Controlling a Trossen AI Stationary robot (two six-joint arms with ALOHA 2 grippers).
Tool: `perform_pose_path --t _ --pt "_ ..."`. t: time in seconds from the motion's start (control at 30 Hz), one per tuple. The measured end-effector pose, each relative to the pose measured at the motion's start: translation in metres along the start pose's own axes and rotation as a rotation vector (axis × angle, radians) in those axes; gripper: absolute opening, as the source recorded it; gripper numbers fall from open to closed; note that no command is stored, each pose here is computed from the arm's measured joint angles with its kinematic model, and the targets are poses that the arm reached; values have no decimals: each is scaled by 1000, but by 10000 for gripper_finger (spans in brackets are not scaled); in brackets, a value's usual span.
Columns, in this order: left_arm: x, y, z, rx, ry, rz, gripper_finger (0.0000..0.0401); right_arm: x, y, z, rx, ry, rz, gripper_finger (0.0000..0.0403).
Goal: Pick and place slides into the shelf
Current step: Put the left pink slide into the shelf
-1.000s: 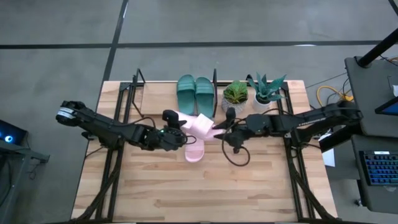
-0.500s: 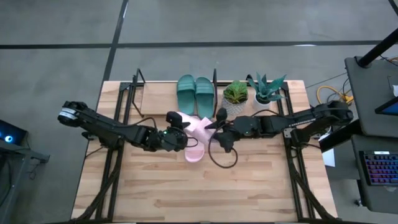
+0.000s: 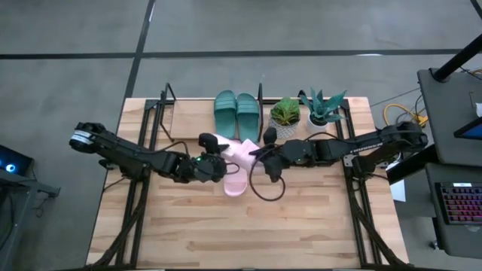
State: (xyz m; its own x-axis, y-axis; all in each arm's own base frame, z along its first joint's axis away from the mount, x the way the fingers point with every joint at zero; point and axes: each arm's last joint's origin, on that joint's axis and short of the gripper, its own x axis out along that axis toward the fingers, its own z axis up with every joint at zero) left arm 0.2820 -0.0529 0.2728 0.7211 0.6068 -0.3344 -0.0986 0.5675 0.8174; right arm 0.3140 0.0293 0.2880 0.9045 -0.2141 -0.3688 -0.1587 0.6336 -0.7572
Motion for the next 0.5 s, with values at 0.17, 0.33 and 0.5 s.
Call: perform_pose_path --t 0.17,0.33,0.5 --pt "-1 4 -1 -32 64 112 206 1 -6 -6 52 119 -120 10" --pt "-2 6 -2 -35 85 147 271 5 -10 -17 94 187 -153 9" --pt "-2 6 -2 -34 86 148 290 7 -18 -24 166 193 -191 9"
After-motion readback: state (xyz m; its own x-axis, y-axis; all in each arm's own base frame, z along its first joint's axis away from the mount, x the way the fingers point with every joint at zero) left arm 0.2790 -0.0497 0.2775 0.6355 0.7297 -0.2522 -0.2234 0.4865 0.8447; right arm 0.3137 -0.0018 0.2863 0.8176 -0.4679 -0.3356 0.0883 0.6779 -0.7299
